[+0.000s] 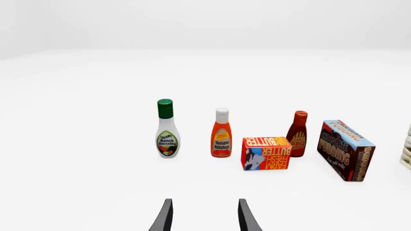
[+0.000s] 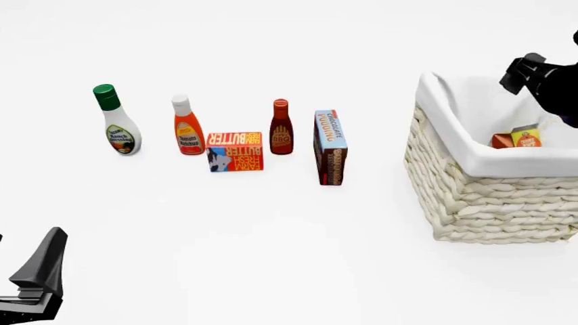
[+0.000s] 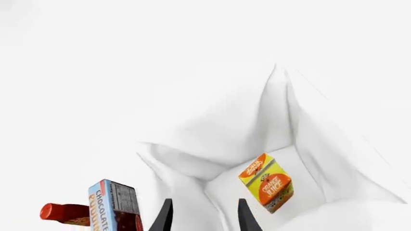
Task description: Pick the orange juice and place it in the basket.
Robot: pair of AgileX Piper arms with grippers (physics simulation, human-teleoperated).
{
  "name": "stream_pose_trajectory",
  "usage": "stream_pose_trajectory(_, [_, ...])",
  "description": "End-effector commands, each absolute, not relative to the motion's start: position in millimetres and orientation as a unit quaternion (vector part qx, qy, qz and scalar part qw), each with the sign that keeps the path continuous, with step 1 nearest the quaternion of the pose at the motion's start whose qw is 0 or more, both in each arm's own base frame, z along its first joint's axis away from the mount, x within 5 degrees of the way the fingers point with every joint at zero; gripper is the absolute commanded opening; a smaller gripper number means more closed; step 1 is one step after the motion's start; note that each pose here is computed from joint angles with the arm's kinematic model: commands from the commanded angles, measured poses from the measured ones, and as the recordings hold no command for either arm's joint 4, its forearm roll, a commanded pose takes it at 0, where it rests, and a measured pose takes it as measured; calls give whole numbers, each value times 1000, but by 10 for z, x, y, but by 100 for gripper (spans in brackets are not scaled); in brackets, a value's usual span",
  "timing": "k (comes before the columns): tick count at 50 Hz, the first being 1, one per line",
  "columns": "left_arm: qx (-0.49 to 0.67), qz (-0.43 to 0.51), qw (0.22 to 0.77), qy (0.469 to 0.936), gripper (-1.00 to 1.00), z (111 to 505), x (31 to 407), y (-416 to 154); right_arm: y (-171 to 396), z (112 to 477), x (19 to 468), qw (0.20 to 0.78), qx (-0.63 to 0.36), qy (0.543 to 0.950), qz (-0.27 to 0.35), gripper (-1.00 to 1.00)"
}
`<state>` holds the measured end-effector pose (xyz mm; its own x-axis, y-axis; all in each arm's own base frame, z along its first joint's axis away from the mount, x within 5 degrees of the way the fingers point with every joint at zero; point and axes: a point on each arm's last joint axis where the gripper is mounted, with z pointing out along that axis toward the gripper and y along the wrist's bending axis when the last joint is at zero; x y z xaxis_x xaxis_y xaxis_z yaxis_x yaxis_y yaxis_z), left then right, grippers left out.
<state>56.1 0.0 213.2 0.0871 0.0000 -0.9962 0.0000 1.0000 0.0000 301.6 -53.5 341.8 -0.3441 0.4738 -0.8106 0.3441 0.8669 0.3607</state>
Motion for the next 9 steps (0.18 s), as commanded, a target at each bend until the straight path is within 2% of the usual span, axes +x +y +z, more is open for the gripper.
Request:
stream_pose_trajectory(1, [0, 0, 737, 676, 100, 2132, 561, 0, -448, 3579, 2746, 529, 246, 809, 71, 100])
stream_pose_trajectory(9, [0, 0, 737, 676, 100, 2132, 561, 0, -426, 3682, 2578, 539, 243, 804, 70, 100])
